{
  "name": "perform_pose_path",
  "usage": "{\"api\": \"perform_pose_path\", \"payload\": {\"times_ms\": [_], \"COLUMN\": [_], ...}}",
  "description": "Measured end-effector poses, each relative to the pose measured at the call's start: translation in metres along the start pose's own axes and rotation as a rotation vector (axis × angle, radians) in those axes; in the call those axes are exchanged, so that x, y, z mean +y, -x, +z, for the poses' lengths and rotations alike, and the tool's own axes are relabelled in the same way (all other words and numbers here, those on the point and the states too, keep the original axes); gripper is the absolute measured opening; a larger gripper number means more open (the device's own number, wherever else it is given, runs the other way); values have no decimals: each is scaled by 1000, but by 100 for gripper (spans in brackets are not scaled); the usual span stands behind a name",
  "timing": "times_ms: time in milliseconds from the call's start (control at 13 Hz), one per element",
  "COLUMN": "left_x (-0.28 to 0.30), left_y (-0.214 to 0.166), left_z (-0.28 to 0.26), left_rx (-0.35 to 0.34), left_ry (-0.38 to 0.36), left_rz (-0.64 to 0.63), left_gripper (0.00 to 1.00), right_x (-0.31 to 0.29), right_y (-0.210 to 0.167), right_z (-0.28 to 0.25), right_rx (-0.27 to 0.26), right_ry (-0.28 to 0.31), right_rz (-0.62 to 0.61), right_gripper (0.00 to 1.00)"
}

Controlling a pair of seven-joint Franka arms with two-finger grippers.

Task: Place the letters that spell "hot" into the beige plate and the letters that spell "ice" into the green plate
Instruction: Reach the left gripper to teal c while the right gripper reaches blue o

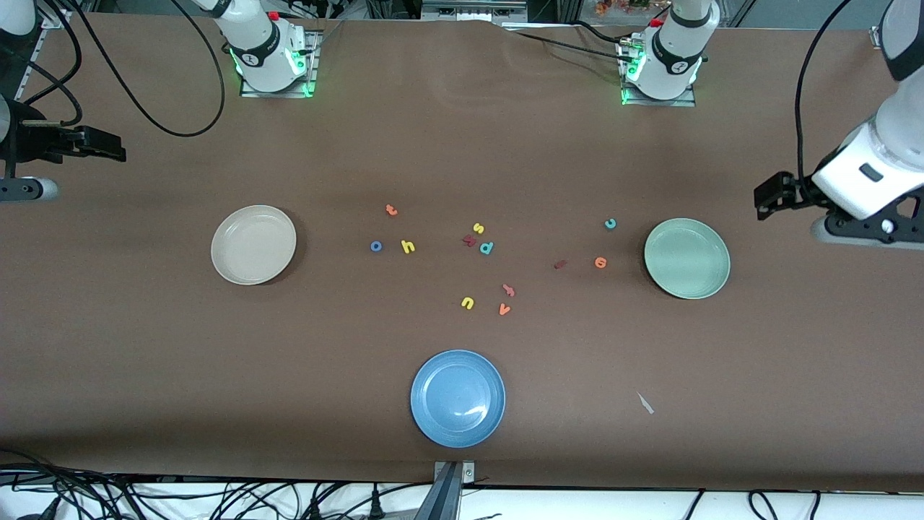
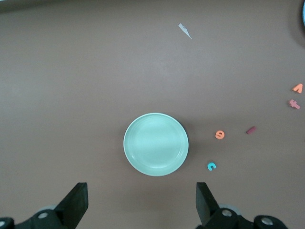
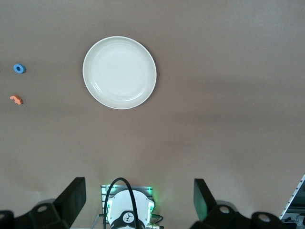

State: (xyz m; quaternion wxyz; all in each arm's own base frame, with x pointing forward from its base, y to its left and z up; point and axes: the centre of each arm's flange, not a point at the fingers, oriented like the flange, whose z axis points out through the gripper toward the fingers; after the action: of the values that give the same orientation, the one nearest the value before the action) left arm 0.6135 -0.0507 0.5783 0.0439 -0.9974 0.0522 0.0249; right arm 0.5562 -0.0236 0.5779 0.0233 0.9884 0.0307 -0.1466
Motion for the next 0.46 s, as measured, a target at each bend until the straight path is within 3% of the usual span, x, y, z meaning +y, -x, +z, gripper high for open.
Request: {"api": "perform_pose_path", "payload": {"times_ms": [463], "left_x": [-4], "left_y": [-16], "left_z": [39], "left_rx": [-54], "left_ry": [21], "left_rz": [10], "left_gripper": [100], "right_x": [0], "right_y": [1], "right_z": [1], "right_rx": [-9], "right_ry": [-1], "right_rz": [-1], "right_gripper": [100]}}
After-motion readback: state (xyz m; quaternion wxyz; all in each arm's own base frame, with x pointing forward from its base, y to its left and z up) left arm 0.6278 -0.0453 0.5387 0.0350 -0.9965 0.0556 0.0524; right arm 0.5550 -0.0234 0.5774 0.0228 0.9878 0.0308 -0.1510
